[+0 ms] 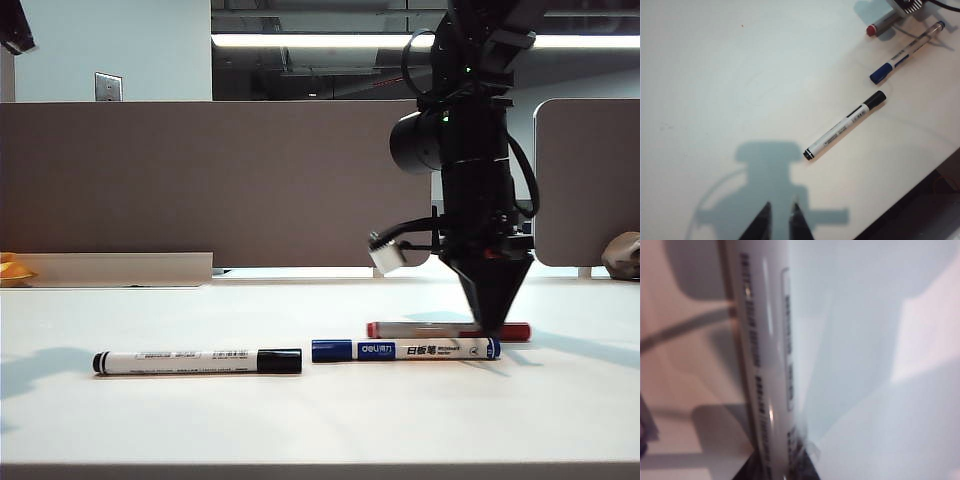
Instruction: Pick up the markers one by one and line them up horizontally in a straight line on the table.
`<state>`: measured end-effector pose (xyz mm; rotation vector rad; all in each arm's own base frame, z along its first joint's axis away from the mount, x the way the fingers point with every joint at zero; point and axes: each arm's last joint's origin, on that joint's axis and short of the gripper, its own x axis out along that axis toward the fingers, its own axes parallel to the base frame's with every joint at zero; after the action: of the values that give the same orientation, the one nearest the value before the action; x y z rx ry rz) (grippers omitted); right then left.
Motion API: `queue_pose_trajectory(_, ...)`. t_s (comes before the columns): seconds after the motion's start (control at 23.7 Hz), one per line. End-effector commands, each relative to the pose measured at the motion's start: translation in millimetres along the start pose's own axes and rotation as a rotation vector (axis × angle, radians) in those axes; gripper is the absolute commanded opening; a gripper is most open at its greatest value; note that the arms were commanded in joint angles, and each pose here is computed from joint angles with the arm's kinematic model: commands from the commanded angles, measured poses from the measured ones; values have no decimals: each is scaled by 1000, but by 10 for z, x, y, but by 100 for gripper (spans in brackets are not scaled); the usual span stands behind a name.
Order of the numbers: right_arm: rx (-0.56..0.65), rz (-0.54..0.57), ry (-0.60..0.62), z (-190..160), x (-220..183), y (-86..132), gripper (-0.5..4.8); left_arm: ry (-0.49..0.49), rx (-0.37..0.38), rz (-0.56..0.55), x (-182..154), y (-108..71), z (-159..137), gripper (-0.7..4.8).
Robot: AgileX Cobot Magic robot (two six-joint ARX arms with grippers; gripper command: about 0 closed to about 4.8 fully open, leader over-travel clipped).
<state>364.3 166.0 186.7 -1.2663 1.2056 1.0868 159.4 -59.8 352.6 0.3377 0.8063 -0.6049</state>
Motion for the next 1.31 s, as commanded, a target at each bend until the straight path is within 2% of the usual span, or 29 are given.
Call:
queue_pose_trajectory(0.04,42,-20,79,-52,2,-1,85,-22,9,-1,-13,1,17,52)
queue_pose_trajectory(0.3,109,-43,160,-162,7,-35,85,-21,9,-1,-13,1,16,52)
queue_pose_trajectory(0.46,187,31,207,-353,3,-20,85,-22,12,-2,-13,1,17,52)
queue_pose_trajectory(0.68,252,-26,171,-524,-212,-47,85,-30,13,-17,-13,-3,21,52)
queue_pose_trajectory(0.89,284,-3,130,-648,-364,3,85,-50,17,-12,-12,3,43,52)
queue_pose_trajectory(1.01,285,10,133,-687,-365,86,85,-51,17,-12,-12,3,43,52)
queue_pose_trajectory(1.31,277,66,142,-799,-225,465,85,-70,21,-25,-12,2,59,52)
